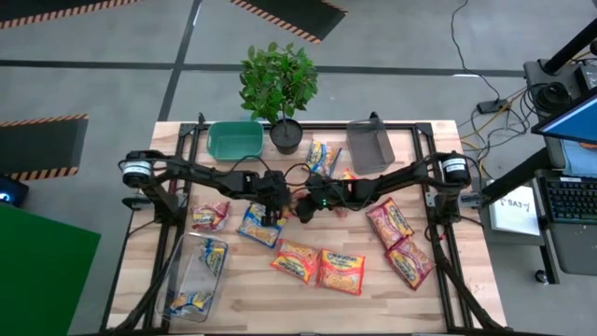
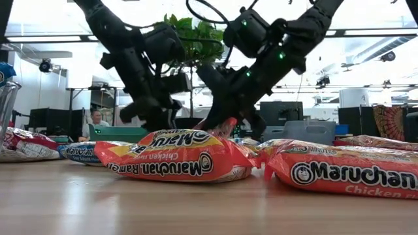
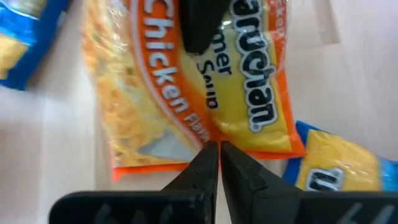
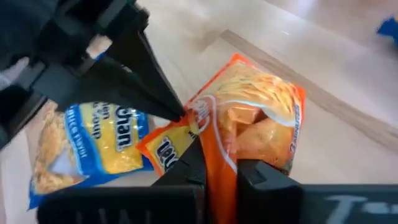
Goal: Sort Maruchan noodles
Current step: Put the orange noodle pack into the black bin
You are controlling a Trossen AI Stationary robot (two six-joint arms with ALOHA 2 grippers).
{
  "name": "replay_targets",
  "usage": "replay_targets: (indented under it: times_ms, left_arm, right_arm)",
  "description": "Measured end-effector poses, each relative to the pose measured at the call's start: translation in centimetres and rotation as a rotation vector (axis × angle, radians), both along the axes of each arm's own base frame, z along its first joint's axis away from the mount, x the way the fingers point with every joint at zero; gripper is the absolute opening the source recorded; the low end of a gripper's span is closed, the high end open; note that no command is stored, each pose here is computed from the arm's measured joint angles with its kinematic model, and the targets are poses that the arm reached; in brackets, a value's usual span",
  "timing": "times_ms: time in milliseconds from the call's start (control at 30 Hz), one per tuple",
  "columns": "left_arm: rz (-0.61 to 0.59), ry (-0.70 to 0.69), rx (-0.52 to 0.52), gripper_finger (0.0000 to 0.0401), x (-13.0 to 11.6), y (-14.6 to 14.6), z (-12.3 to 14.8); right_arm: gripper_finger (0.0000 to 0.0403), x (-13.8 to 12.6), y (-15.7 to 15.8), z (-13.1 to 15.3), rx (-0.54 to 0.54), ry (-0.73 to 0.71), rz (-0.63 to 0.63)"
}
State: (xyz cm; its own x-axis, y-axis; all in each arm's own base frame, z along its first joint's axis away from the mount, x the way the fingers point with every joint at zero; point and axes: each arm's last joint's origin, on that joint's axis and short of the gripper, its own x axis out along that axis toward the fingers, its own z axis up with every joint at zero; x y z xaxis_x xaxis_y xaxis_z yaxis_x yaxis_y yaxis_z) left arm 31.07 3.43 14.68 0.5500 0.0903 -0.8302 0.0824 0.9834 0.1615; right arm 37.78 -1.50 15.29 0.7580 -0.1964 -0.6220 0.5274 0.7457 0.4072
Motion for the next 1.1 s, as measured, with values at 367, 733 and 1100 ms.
replay_targets:
  times_ms: [367, 733, 1100]
  left_arm:
    - [0.013, -0.177, -0.015, 0.0001, -1.7, -1.3, 5.2]
    - [-0.001, -0.235, -0.039, 0.0001, -2.7, -2.6, 6.9]
    - [0.003, -0.193, -0.040, 0.0001, -2.8, -2.6, 6.2]
  right_arm:
    - [0.0013, -2.0, -0.6, 8.5, -0.180, 0.246, 0.094]
    - [0.0013, -7.6, -8.2, 17.8, -0.355, 0.713, -0.067]
    - [0.0013, -10.9, -16.6, 14.6, -0.278, 0.948, -0.048]
